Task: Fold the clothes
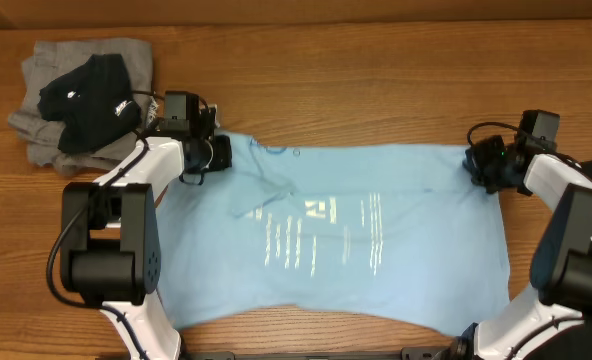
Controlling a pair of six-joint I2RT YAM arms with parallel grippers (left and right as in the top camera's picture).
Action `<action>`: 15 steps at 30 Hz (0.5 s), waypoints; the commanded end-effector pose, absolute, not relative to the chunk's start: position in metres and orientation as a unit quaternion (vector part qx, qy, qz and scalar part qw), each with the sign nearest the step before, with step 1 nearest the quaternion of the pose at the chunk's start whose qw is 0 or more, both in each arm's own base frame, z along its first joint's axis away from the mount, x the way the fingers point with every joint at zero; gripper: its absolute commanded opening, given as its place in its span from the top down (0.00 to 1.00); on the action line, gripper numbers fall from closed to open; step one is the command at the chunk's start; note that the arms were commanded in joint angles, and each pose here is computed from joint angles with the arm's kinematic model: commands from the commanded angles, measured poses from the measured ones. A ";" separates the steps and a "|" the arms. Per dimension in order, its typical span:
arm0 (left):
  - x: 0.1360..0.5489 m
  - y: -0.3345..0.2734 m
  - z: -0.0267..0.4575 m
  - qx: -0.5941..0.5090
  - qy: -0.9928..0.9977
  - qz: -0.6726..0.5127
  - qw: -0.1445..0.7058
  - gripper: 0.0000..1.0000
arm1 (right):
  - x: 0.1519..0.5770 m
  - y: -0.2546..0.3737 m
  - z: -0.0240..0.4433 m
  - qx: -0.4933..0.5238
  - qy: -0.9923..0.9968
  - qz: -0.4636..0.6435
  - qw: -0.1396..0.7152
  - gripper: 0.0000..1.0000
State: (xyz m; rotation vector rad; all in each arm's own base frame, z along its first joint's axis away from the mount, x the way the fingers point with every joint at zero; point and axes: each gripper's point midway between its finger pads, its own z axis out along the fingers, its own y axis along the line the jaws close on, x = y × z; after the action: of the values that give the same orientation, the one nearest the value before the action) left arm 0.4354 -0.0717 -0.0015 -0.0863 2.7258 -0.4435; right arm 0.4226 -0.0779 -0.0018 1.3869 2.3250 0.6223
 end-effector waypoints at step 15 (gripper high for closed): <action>0.524 -0.076 0.059 -0.066 0.946 -0.182 0.261 0.88 | 0.510 -0.066 0.021 0.401 0.821 0.307 0.268 0.95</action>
State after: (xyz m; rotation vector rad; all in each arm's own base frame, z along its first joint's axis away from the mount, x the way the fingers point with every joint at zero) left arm 0.5015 -0.0785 0.0267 -0.1788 2.6191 -0.5003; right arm 0.4966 -0.0706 0.0038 1.2287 2.1829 0.7965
